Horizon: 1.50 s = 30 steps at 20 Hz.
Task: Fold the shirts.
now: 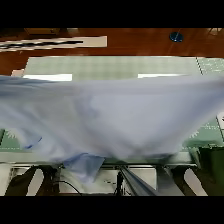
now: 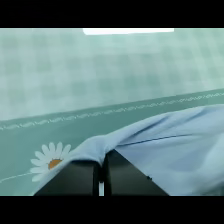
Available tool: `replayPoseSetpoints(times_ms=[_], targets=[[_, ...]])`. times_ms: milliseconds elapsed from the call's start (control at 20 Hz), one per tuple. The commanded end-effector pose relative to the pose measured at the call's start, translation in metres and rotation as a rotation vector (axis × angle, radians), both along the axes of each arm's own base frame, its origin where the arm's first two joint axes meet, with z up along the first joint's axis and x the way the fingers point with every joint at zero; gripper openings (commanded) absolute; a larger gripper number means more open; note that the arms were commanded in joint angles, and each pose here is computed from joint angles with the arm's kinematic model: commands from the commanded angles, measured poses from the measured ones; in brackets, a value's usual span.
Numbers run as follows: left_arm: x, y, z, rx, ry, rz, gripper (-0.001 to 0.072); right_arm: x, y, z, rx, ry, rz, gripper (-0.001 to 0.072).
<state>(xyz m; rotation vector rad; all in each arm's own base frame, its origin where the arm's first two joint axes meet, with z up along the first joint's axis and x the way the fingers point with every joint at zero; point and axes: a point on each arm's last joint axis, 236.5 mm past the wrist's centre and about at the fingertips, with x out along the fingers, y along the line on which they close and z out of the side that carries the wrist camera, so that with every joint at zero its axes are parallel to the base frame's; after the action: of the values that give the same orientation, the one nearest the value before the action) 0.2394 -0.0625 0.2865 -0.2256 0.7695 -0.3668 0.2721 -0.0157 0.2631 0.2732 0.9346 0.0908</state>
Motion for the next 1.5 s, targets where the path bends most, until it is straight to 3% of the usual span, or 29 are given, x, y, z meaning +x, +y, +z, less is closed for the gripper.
replayPoseSetpoints(times_ms=[0, 200, 350, 700, 900, 1200, 1450], targets=[[0.071, 0.012, -0.085, -0.106, 0.158, -0.006, 0.0024, 0.073, -0.023, -0.069, 0.110, 0.123, -0.026, 0.0032], [0.160, 0.008, -0.162, -0.158, 0.265, 0.001, 0.0024, 0.167, -0.024, -0.117, 0.098, 0.038, -0.015, 0.0032], [0.194, -0.010, -0.214, -0.148, 0.351, -0.074, 0.0025, 0.220, -0.018, -0.145, 0.093, -0.032, -0.035, 0.0032], [0.270, -0.026, -0.250, -0.105, 0.229, -0.037, 0.0025, 0.293, -0.021, -0.190, 0.055, -0.162, -0.090, 0.0032], [0.302, -0.016, -0.250, -0.076, 0.114, 0.033, 0.0025, 0.315, -0.040, -0.201, 0.029, -0.226, -0.148, 0.0032], [0.294, -0.028, -0.303, -0.083, 0.239, -0.002, 0.0025, 0.307, -0.034, -0.260, 0.021, -0.092, -0.084, 0.0032], [0.259, -0.047, -0.291, -0.083, 0.326, -0.147, 0.0024, 0.268, -0.031, -0.250, 0.019, 0.029, -0.010, 0.0032]])
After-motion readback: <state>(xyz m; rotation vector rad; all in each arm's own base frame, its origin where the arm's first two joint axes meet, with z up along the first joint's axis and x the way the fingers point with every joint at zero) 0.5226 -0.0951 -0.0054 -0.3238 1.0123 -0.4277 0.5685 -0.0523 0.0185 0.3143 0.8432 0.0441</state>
